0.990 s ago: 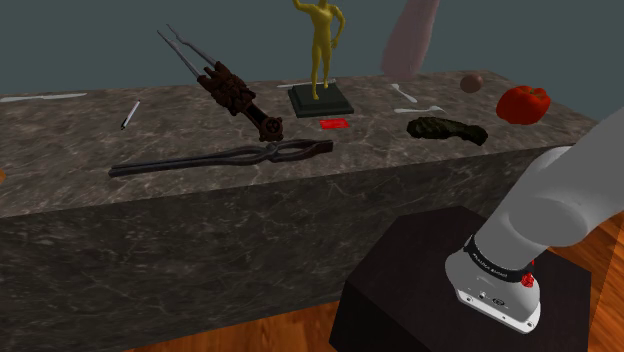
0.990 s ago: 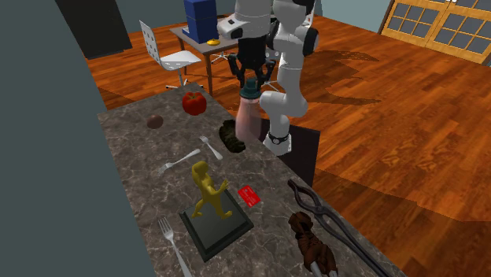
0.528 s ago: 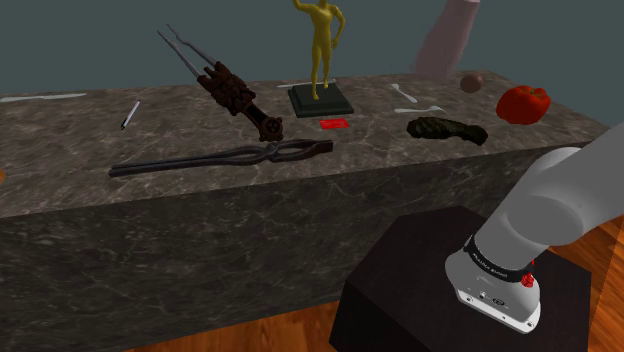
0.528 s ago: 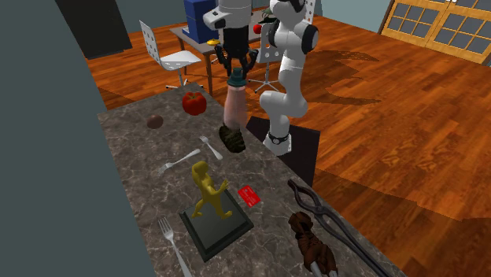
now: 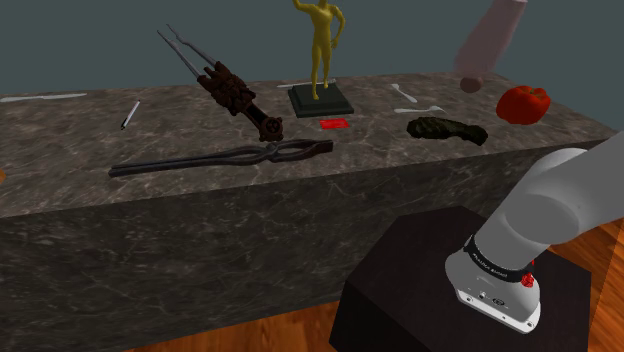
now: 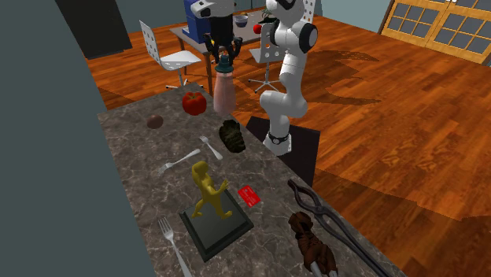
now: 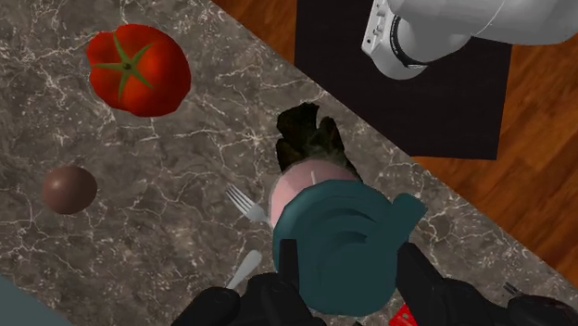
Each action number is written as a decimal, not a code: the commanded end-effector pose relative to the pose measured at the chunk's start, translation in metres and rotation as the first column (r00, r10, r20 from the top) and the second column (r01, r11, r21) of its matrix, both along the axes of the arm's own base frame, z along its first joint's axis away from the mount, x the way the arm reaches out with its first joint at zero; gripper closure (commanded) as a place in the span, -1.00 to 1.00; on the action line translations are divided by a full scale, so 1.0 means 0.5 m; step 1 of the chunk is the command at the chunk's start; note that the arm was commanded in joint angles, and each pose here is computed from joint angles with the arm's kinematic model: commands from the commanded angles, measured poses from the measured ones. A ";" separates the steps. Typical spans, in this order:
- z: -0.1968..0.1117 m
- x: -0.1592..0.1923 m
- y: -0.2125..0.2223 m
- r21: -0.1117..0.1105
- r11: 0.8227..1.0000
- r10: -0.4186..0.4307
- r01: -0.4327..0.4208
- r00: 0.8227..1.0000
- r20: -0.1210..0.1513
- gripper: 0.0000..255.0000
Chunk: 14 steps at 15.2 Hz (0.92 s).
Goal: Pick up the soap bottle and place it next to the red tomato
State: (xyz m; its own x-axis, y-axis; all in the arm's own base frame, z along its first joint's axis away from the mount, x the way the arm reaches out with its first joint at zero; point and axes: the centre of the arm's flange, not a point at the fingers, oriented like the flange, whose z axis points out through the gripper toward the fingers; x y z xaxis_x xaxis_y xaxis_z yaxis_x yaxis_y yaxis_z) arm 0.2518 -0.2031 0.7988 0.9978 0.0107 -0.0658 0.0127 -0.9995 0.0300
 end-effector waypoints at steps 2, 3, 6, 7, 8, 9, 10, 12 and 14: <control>-0.004 -0.056 -0.065 0.000 1.000 0.002 -0.002 1.000 0.000 1.00; -0.004 -0.073 -0.084 0.000 1.000 0.002 -0.002 1.000 0.000 1.00; -0.003 -0.126 -0.144 0.000 1.000 0.002 -0.002 1.000 0.000 1.00; -0.003 -0.144 -0.163 0.000 1.000 0.002 -0.002 1.000 0.000 1.00; -0.003 -0.161 -0.183 0.000 1.000 0.002 -0.002 1.000 0.000 1.00; -0.003 -0.179 -0.203 0.000 1.000 0.002 -0.002 1.000 0.000 1.00; -0.003 -0.196 -0.223 0.000 1.000 0.002 -0.002 1.000 0.000 1.00; -0.014 -0.226 -0.256 0.000 1.000 0.002 -0.002 1.000 0.000 1.00; -0.035 -0.226 -0.256 0.000 1.000 0.002 -0.002 1.000 0.000 1.00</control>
